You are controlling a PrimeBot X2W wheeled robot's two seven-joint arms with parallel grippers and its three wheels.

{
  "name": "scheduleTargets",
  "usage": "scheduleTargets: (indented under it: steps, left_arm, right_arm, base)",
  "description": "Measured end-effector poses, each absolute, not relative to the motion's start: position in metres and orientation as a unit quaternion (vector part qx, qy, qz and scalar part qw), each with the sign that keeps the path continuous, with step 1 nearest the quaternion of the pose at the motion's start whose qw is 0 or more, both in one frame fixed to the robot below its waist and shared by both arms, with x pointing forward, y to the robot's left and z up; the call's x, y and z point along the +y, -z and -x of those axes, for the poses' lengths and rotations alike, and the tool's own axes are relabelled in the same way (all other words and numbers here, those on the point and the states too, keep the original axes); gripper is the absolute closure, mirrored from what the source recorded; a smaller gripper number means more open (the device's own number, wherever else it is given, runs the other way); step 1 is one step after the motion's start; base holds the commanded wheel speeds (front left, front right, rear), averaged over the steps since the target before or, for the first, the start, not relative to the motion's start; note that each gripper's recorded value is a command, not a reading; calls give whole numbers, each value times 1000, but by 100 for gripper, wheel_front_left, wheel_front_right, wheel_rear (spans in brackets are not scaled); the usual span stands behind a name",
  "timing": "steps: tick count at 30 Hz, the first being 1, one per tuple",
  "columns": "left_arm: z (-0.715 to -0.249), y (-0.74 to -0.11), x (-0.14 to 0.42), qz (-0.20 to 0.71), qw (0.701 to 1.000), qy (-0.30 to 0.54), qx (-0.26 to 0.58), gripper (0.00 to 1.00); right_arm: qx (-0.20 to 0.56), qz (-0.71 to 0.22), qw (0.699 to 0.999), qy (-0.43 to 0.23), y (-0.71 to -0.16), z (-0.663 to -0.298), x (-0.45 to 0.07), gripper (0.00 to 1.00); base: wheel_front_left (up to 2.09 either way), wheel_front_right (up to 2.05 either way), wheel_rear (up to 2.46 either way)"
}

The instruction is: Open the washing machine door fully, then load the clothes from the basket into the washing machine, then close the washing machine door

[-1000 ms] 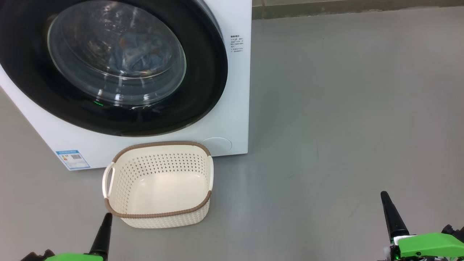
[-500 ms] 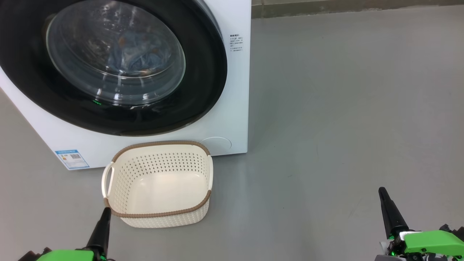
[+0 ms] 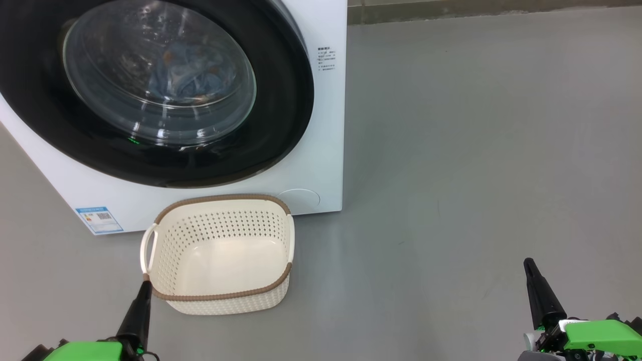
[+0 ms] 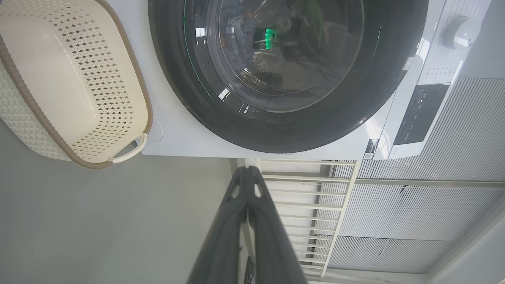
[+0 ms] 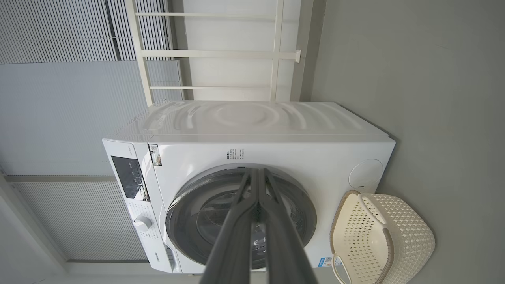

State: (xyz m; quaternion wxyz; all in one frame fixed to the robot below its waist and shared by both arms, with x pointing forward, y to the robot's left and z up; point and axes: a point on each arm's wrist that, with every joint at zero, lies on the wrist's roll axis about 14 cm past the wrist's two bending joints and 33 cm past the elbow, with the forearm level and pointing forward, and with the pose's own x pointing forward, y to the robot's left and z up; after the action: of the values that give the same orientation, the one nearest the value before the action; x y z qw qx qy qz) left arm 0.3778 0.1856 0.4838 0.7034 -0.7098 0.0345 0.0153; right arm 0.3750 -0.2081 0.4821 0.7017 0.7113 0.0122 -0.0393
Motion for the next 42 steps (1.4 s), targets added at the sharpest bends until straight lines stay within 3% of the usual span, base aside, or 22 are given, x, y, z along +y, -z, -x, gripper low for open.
scheduleTargets:
  steps: [42]
  left_arm:
    - [-378,-484,186,710,703,-15,35,100]
  right_arm:
    - [12,-711,702,39,-482,-375,-208,100]
  base:
    - [0,0,0]
